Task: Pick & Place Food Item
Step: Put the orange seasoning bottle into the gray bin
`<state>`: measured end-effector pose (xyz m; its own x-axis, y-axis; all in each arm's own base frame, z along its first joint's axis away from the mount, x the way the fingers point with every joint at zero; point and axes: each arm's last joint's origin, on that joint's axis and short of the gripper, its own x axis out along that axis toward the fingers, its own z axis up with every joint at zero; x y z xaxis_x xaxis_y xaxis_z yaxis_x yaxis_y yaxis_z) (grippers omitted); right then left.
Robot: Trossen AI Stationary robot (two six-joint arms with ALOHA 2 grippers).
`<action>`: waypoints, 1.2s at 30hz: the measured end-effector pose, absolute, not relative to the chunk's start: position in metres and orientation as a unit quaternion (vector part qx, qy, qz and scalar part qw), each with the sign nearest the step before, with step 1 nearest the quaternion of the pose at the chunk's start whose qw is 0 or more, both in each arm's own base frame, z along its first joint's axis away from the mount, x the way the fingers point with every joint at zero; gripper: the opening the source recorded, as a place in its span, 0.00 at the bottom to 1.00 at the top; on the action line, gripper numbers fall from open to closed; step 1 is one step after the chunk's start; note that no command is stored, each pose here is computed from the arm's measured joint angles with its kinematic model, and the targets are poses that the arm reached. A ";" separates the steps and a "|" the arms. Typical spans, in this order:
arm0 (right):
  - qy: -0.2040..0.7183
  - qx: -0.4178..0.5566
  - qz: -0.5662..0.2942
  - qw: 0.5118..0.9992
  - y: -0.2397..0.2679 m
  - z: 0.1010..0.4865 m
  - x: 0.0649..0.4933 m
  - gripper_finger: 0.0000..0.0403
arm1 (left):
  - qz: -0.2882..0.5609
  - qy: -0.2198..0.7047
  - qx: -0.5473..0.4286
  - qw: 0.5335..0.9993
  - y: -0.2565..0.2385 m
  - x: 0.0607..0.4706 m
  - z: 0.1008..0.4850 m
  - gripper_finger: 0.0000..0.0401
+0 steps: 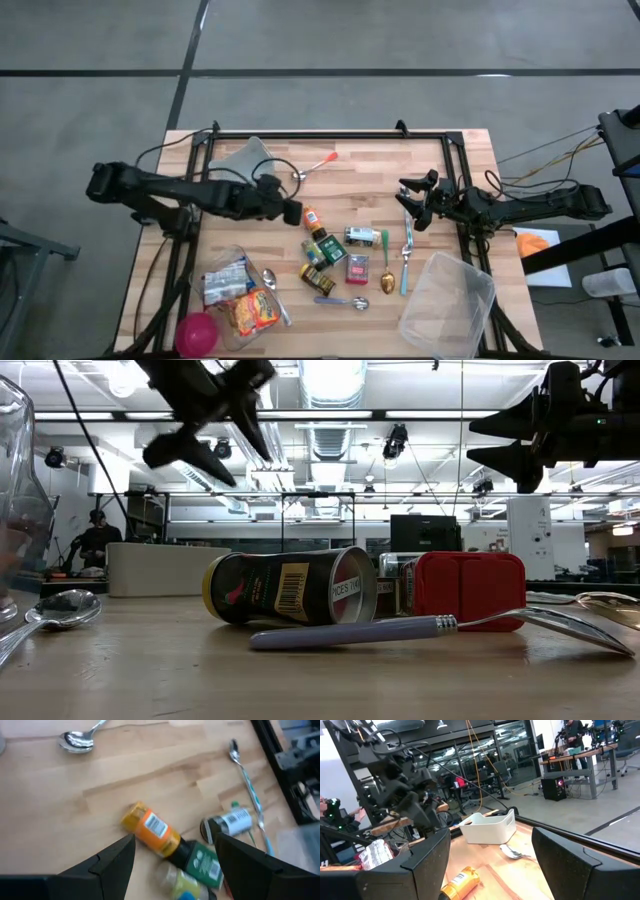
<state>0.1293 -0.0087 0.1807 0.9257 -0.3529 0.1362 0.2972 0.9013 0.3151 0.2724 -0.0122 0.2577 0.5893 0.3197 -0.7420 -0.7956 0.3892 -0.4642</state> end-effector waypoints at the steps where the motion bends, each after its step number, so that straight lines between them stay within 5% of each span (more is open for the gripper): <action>1: -0.095 0.146 -0.167 0.970 -0.009 0.181 0.129 0.69 | 0.362 0.276 -0.434 0.777 -0.011 0.277 0.254 0.68; 16: -0.095 0.146 -0.167 0.970 -0.009 0.181 0.129 0.69 | 0.441 0.253 -0.646 0.570 -0.004 0.324 0.209 0.68; 28: -0.092 0.145 -0.168 0.971 -0.009 0.180 0.129 0.69 | 0.447 0.267 -0.676 0.522 0.022 0.345 0.198 0.68; 36: -0.089 0.145 -0.168 0.971 -0.009 0.179 0.129 0.69 | 0.466 0.266 -0.718 0.443 0.026 0.346 0.189 0.68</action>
<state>0.1295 -0.0087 0.1795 0.9274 -0.3529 0.1244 0.3012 0.9014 0.3111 0.3461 0.0255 0.1888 0.4243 0.0307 -0.9050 -0.7952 -0.4654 -0.3886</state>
